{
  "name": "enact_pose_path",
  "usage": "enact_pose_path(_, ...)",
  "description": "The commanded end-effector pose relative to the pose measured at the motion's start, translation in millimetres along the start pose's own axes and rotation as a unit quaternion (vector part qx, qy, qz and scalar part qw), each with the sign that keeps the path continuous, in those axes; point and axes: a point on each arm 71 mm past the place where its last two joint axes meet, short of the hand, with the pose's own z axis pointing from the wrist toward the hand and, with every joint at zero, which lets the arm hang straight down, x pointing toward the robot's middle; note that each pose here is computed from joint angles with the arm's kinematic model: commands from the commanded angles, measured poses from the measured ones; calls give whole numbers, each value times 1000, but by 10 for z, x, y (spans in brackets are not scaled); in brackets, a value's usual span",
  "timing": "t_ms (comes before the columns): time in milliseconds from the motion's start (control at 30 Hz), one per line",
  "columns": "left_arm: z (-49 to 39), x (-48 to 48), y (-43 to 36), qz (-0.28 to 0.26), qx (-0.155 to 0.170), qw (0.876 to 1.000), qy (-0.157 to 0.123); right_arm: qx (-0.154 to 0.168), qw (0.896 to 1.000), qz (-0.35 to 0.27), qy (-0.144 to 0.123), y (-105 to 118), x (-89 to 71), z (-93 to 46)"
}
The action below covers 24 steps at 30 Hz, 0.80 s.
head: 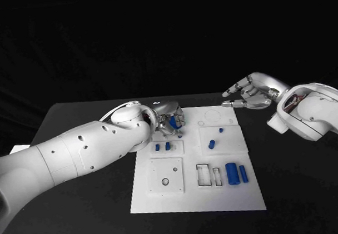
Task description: Assemble the parts on the task board
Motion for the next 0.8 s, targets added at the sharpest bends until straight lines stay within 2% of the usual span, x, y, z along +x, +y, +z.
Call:
enact_pose_path(33, 30, 56, -43, 38, 14, 999, 25, -4, 1000, 0, 7, 8, 20, 4)
enact_pose_path(333, 91, 130, -50, 43, 8, 998, 42, -5, 1000, 0, 9, 16, 32, 10)
enact_pose_path(800, 134, 168, -23, 48, 0, 997, 52, -5, 1000, 1, 12, 21, 43, 15)
